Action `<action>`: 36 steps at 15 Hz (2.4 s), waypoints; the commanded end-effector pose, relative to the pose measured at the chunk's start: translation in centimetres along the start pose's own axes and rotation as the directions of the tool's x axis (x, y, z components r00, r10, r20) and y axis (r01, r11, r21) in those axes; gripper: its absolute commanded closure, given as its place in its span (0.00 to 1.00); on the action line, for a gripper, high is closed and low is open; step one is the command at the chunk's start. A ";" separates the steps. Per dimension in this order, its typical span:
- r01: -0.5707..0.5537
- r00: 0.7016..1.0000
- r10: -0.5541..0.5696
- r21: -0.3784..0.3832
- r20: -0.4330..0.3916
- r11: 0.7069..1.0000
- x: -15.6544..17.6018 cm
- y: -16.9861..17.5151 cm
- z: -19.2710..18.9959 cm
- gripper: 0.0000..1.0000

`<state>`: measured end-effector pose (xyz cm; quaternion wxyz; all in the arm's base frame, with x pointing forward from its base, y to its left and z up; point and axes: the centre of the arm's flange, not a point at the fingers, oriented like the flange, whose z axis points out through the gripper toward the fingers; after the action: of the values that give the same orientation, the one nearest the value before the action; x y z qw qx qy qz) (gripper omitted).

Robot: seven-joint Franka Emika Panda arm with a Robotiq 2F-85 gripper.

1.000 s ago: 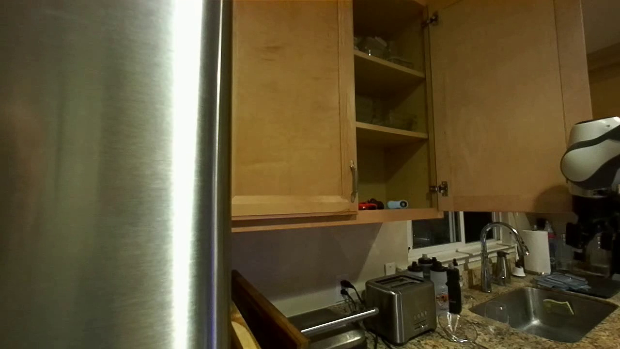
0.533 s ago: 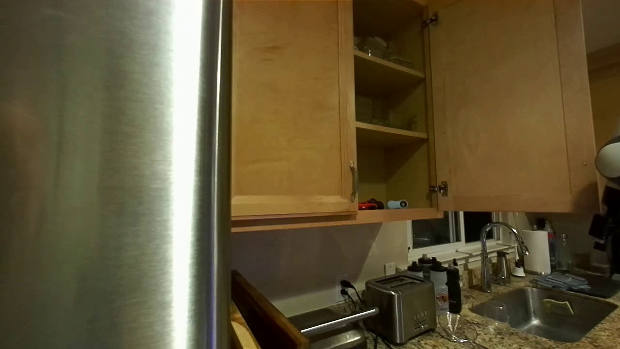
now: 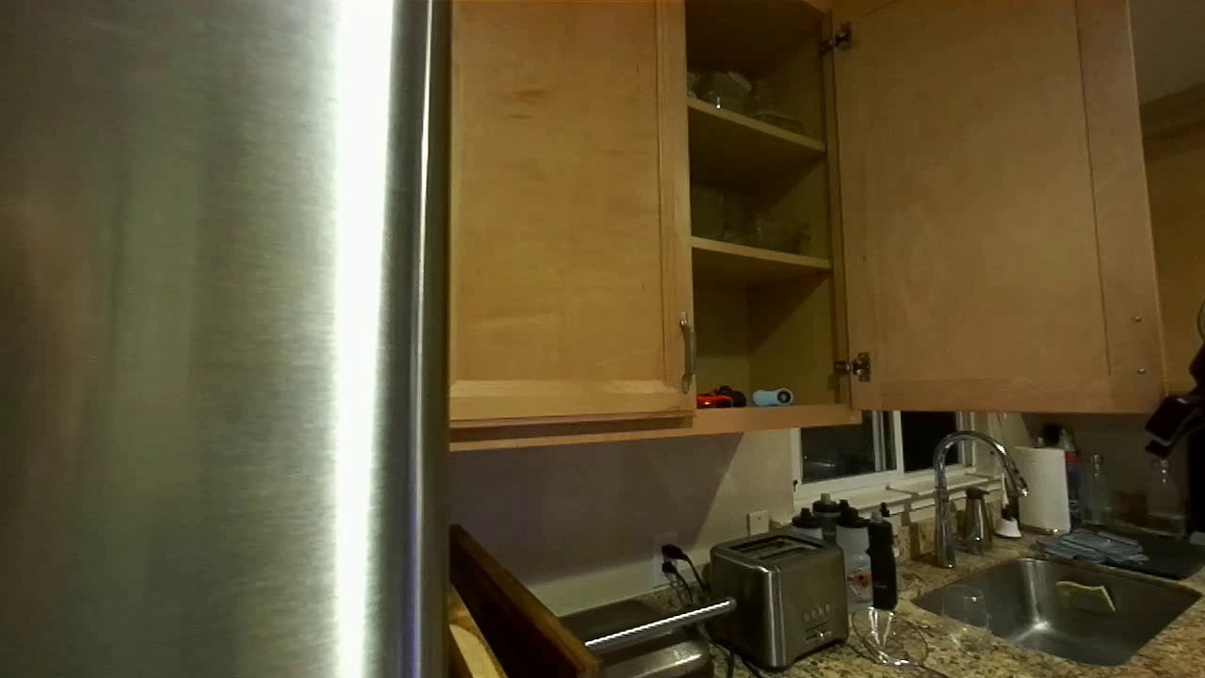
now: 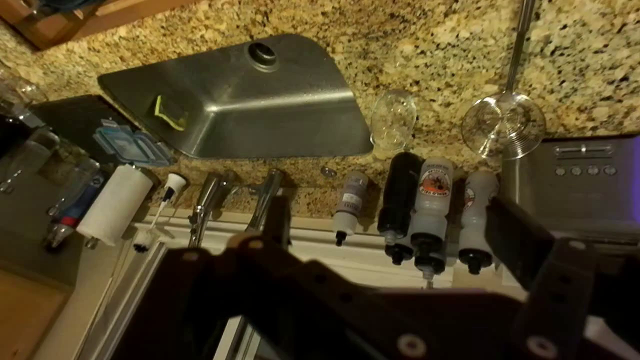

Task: Take the object and put it in the cabinet, then close the door

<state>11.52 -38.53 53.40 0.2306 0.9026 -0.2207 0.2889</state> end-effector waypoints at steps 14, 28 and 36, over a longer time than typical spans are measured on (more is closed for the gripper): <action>0.085 0.945 -0.073 0.022 -0.320 0.996 2.4 -0.4 1.6 0.00; 0.440 0.855 -0.406 0.036 -0.323 0.897 0.3 -10.4 -4.7 0.00; 0.602 0.781 -0.557 0.104 -0.282 0.791 0.0 -14.9 -8.6 0.00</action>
<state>13.74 -26.81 55.33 0.2548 0.9126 0.0539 0.3151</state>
